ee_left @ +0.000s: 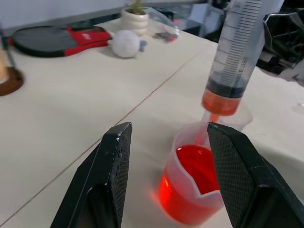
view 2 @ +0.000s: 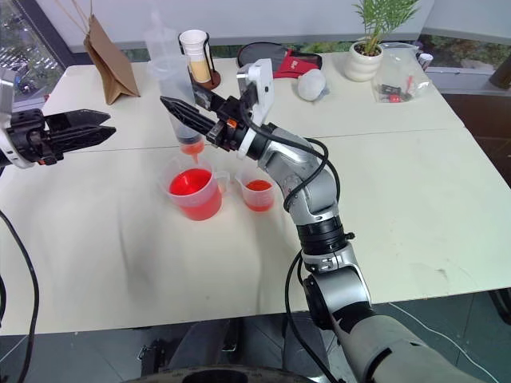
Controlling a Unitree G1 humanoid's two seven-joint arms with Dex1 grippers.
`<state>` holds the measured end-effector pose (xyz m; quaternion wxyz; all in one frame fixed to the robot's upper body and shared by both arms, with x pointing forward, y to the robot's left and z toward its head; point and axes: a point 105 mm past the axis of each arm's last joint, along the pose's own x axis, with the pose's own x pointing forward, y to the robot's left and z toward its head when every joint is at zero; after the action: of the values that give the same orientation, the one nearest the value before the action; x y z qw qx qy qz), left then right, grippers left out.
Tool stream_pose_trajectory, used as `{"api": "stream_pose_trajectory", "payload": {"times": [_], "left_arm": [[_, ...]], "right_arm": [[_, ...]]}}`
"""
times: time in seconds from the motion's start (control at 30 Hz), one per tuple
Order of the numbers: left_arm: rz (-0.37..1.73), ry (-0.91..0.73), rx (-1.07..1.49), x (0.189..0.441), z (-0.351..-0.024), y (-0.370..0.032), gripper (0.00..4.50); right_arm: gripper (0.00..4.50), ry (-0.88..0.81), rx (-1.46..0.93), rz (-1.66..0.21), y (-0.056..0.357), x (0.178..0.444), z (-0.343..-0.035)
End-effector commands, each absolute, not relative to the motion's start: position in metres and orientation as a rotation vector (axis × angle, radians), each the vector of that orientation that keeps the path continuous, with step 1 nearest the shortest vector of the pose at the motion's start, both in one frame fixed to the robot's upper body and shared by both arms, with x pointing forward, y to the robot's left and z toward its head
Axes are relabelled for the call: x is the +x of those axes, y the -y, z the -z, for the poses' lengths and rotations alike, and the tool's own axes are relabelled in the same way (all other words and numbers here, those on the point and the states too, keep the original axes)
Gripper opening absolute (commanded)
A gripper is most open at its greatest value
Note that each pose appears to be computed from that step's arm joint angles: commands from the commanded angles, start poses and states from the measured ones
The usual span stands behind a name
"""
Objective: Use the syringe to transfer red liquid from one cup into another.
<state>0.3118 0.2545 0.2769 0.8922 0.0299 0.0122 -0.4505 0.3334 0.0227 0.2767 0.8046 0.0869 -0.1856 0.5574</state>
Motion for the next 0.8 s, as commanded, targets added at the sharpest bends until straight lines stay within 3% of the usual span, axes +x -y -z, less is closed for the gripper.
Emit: {"api": "stream_pose_trajectory", "payload": {"times": [0.03,0.17,0.33,0.53,0.8], "left_arm": [[0.947,0.055,0.102,0.307,-0.294,-0.246,2.52],[0.964,0.064,0.12,0.313,-0.29,-0.235,2.52],[1.028,0.073,0.122,0.322,-0.286,-0.216,2.52],[1.129,0.113,0.123,0.332,-0.293,-0.189,2.52],[1.248,0.227,0.163,0.353,-0.33,-0.155,2.52]], "right_arm": [[1.33,0.472,0.247,-1.2,-0.016,0.325,-0.309],[1.33,0.458,0.375,-1.131,0.014,0.335,-0.336],[1.33,0.454,0.262,-1.05,0.053,0.334,-0.341],[1.33,0.362,0.181,-0.995,0.073,0.33,-0.311],[1.33,0.301,0.134,-0.972,0.066,0.326,-0.271]]}}
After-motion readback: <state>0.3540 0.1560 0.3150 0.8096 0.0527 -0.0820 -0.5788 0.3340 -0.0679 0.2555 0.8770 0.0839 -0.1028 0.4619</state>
